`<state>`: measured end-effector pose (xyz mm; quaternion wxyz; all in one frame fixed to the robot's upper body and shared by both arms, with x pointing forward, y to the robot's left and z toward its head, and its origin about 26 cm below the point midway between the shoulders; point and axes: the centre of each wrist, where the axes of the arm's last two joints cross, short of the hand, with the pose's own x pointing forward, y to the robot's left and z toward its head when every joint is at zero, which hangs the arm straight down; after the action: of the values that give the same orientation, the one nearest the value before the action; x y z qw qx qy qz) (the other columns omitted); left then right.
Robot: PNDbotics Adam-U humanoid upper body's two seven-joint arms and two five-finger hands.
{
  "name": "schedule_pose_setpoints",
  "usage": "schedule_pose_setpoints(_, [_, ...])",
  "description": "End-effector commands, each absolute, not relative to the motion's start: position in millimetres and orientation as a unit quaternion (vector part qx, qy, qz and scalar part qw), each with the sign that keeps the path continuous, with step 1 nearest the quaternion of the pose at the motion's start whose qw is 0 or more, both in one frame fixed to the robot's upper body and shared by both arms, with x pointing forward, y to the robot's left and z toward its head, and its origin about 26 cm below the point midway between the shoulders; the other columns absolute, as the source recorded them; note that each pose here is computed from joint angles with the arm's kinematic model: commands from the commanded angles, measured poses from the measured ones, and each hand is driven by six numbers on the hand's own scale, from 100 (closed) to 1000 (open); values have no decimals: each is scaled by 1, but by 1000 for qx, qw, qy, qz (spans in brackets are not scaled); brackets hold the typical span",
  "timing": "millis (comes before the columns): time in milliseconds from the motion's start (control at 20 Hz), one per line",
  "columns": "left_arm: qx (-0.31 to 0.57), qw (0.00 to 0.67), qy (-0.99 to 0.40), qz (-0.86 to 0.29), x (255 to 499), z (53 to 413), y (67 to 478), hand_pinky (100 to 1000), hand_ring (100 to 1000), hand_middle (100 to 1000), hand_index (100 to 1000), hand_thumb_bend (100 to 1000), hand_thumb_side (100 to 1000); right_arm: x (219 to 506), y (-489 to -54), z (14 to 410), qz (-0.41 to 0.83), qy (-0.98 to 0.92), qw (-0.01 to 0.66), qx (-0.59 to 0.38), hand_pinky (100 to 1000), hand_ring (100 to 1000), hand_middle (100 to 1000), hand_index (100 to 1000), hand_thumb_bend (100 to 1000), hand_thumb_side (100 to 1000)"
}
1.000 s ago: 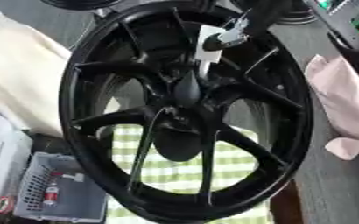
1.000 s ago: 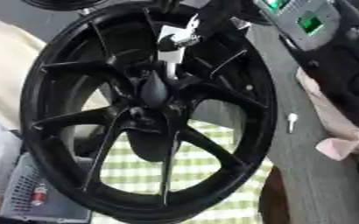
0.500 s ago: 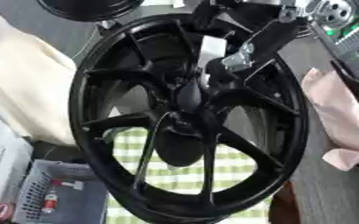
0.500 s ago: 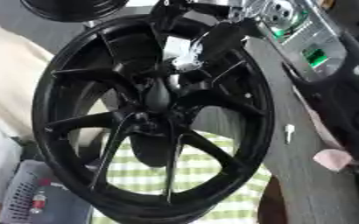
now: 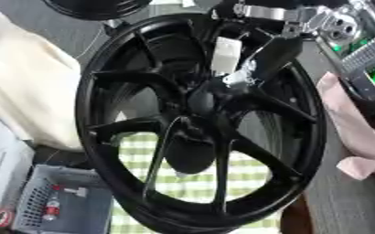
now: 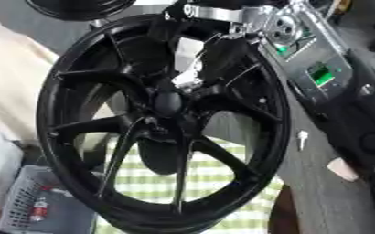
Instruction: Pull the pin out of the wheel hub.
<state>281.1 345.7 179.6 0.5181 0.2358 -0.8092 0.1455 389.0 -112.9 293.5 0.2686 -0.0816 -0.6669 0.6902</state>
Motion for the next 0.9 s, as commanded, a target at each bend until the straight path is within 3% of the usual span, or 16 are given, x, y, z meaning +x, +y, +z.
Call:
schedule_pose_setpoints(50, [246, 506, -815, 141, 279, 188, 350, 605, 643, 508, 669, 697, 523, 389, -114, 299, 686, -669, 268, -100, 907, 794, 745, 851, 585, 468])
schedule_pose_setpoints(900, [243, 509, -813, 145, 280, 186, 350, 605, 643, 507, 669, 696, 525, 388, -121, 303, 591, -737, 304, -128, 908, 797, 746, 854, 587, 444])
